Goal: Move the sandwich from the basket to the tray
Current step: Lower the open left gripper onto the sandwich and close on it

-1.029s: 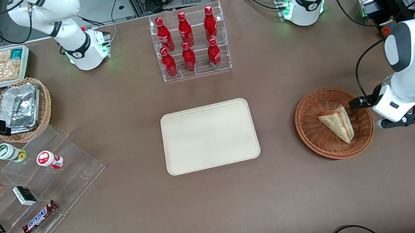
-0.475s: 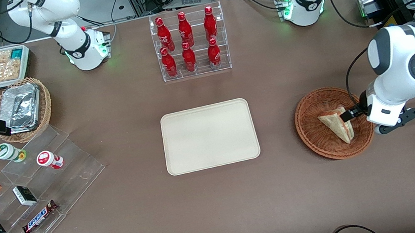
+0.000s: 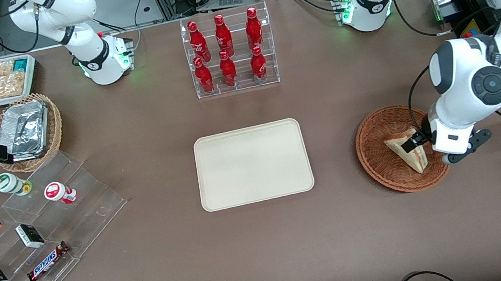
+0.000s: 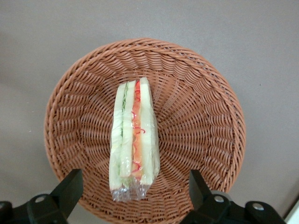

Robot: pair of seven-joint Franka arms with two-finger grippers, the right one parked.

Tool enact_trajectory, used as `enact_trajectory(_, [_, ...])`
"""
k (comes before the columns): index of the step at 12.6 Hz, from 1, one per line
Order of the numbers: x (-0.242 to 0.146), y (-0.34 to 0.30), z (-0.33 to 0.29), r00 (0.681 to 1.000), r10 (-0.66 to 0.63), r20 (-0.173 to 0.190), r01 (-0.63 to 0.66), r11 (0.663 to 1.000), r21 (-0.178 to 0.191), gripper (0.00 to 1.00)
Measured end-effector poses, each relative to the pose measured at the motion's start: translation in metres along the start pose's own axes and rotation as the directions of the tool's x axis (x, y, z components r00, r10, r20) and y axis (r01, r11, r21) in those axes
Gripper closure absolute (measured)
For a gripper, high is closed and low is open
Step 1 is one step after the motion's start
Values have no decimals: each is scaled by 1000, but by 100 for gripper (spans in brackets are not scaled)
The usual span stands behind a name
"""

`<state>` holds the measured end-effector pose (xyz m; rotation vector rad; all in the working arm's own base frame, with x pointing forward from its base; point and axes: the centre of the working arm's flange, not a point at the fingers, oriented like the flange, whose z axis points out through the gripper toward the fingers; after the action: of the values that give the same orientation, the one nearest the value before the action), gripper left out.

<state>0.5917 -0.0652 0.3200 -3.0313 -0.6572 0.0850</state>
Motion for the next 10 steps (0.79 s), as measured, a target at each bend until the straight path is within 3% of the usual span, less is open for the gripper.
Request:
enact_trajectory(5, [-20,-9,45,999,-35,-37,34,999,-31,0])
enact_trajectory(9, [-25,-15,56,998,-60,-32,59,998,-30,0])
enact_trajectory(10, [-25,-16,56,997,-65,-31,64,997,-30,8])
